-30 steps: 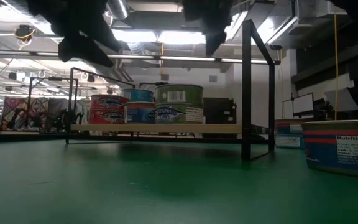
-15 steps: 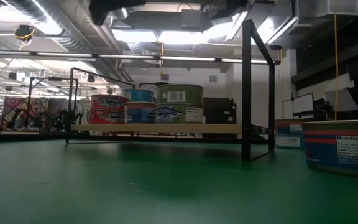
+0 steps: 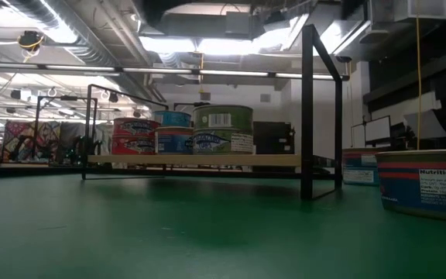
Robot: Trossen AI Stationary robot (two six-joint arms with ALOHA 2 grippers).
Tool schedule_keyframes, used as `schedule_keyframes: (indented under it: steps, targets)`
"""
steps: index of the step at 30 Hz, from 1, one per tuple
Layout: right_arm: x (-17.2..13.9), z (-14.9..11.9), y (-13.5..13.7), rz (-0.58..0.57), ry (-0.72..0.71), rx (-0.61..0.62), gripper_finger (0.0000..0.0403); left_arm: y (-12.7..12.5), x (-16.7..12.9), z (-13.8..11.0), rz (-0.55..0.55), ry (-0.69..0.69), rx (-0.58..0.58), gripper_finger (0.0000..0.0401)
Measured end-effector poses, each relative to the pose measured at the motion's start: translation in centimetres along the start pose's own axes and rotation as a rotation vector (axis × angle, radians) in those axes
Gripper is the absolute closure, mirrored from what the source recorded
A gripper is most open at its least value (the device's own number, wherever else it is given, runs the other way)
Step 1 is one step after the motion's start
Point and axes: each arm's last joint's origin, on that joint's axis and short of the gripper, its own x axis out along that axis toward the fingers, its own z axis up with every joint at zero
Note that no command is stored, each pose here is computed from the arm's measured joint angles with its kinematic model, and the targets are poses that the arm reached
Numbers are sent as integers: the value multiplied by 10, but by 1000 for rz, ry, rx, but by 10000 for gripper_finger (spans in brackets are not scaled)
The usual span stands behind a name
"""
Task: Stack canned seafood by type on shelf
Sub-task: Stack the blue and pink tuna can on top of the blue and pink tuna can on the shelf
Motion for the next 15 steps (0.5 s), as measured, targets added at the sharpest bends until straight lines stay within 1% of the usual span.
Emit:
schedule_keyframes:
  steps: [6,9,12,15]
  targets:
    - [22,-54,32,67,-22,74,276,-21,23,9,-17,-13,97,174]
    - [34,-80,41,66,-44,126,276,-27,34,12,-16,-17,138,174]
    - [46,-102,43,13,-74,180,276,-27,44,13,0,-19,160,174]
    - [57,-119,38,-117,-114,214,276,-22,51,12,23,-14,162,174]
